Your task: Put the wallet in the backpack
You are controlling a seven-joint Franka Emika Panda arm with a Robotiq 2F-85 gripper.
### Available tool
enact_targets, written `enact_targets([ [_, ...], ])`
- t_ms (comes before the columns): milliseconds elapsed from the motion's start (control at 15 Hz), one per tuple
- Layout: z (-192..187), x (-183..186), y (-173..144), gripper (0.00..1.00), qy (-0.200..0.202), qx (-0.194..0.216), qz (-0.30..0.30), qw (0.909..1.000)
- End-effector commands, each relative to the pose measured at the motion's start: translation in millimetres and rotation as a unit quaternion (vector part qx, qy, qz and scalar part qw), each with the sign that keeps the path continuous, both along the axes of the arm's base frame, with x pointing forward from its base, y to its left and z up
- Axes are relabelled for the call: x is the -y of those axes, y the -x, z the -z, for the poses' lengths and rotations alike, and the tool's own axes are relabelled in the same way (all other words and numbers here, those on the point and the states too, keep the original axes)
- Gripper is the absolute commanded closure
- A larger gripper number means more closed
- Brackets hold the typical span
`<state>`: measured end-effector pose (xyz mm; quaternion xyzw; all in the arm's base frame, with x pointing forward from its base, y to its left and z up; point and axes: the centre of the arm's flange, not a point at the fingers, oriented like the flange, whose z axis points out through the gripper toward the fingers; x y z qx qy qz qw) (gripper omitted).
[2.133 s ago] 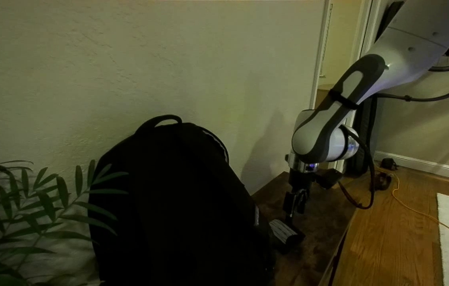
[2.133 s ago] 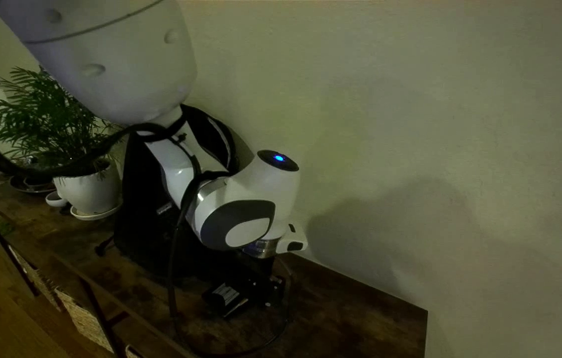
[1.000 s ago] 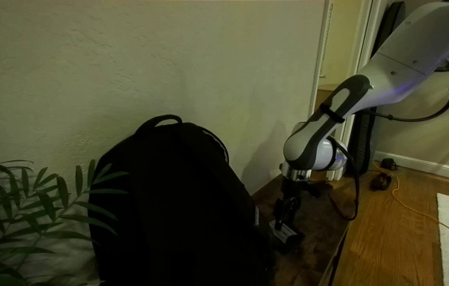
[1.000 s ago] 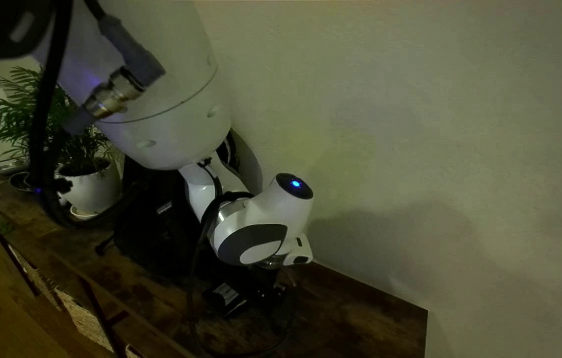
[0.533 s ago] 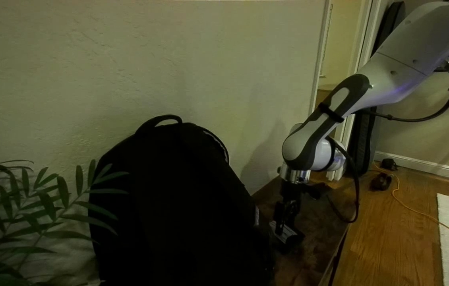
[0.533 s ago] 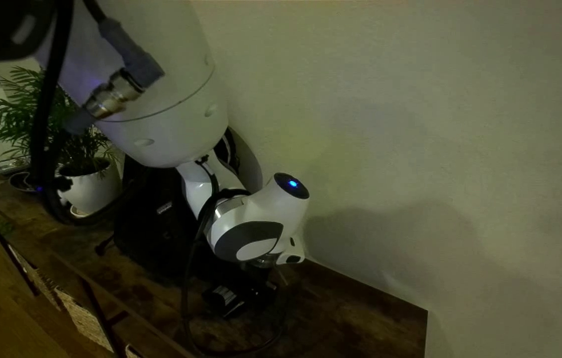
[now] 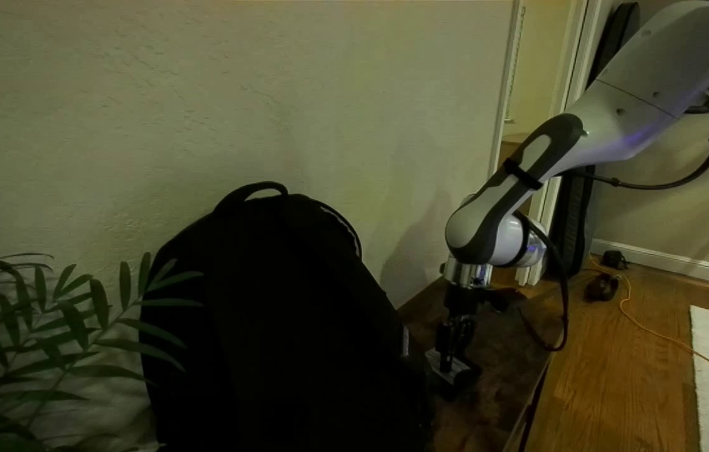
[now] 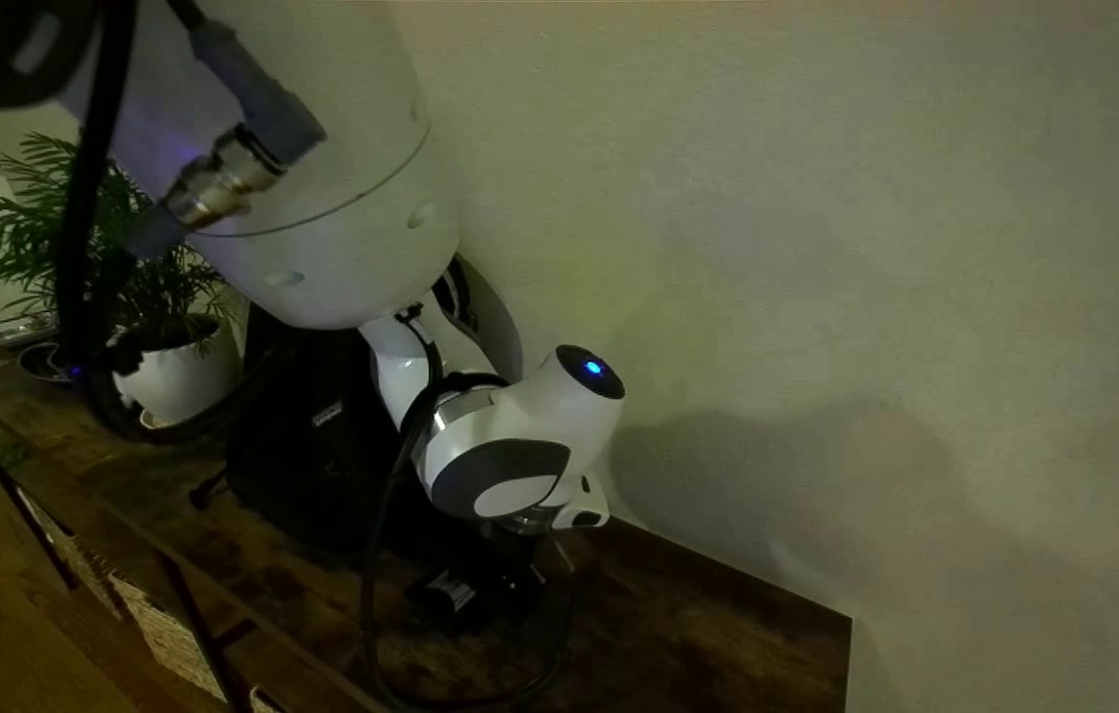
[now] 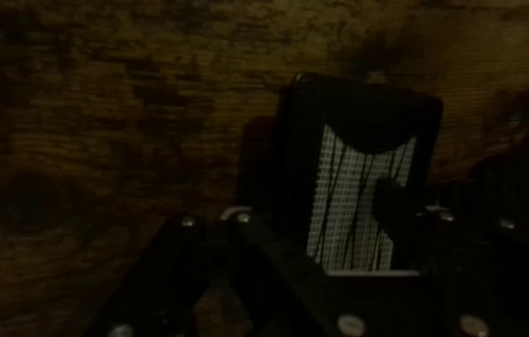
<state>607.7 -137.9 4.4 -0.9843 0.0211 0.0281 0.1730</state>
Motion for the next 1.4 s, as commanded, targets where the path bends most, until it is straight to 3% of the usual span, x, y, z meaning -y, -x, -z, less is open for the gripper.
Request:
enact_targets([
  [0,-6.5,4.2,8.8,0.76,-0.022,-0.003,-0.003,0.9998],
  [133,-11.6,6.2,7.8,0.80,-0.019,-0.002,-0.004,0.9998],
  [333,-23.8,11.1,5.4,0.98,-0.015,0.001,-0.012,0.9998],
  [400,-27.0,12.4,4.6,1.00,-0.013,0.001,-0.016,0.9998],
  [800,-62.9,24.5,-6.6,0.98,0.009,0.005,-0.029,0.9995],
  [1067,-91.2,32.9,-14.8,0.98,0.077,0.020,-0.042,0.9959],
  [1333,-102.8,26.5,-21.9,0.98,0.185,0.036,-0.072,0.9796],
])
